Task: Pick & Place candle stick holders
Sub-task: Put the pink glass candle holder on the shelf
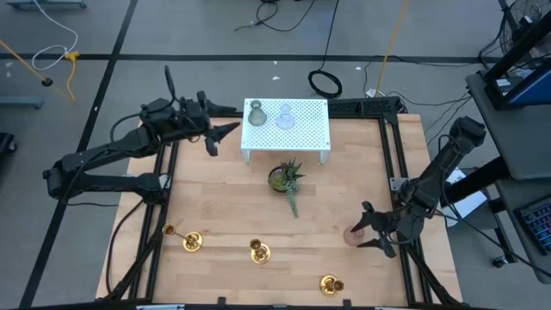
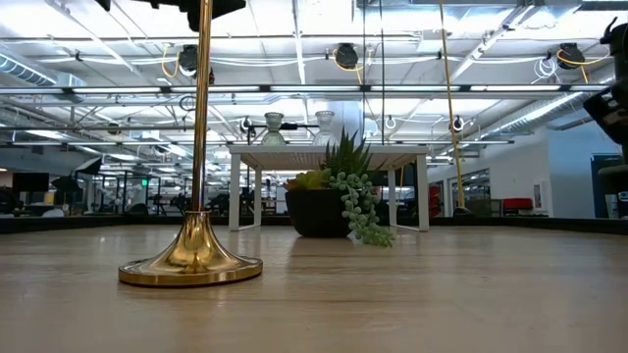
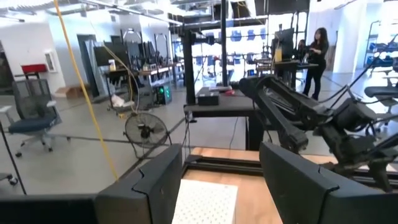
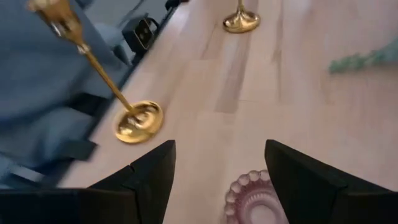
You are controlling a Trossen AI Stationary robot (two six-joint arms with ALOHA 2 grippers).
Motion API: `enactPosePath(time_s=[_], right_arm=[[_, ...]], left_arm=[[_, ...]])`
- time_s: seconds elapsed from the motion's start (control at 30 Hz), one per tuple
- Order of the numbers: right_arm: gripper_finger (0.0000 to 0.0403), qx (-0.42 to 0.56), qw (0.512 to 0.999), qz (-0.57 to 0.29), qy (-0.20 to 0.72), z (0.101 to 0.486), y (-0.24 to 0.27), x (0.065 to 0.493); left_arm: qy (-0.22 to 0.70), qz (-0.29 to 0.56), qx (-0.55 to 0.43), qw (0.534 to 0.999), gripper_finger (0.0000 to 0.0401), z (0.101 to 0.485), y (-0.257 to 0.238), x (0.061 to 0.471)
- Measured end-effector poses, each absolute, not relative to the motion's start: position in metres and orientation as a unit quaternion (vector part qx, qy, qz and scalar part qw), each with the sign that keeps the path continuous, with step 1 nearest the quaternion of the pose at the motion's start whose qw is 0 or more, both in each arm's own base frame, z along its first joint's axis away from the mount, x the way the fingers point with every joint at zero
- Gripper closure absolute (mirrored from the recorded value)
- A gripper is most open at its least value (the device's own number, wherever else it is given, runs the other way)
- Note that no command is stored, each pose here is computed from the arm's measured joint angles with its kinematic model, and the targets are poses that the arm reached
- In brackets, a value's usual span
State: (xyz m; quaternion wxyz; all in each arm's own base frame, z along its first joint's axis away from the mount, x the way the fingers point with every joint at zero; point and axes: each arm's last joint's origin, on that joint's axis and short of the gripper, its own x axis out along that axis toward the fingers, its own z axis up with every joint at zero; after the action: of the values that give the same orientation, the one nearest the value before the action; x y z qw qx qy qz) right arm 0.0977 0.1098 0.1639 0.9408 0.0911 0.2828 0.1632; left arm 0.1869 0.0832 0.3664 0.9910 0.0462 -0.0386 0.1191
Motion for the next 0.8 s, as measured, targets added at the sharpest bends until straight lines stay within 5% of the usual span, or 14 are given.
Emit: enactPosePath(time_s=[0.53, 0.8], right_arm=[[0.0161, -0.074, 0.954, 0.156, 0.246, 0.164, 0.104, 0.097], [0.0161, -0.046, 0.952, 0.126, 0.276, 0.144, 0.097, 0.092]], left_arm=[[-0.044, 0.119, 0.035, 0.991, 0.0181, 0.367, 0.083, 0.187], [-0.044, 0.118, 0.024, 0.992, 0.0181, 0.367, 0.083, 0.187]])
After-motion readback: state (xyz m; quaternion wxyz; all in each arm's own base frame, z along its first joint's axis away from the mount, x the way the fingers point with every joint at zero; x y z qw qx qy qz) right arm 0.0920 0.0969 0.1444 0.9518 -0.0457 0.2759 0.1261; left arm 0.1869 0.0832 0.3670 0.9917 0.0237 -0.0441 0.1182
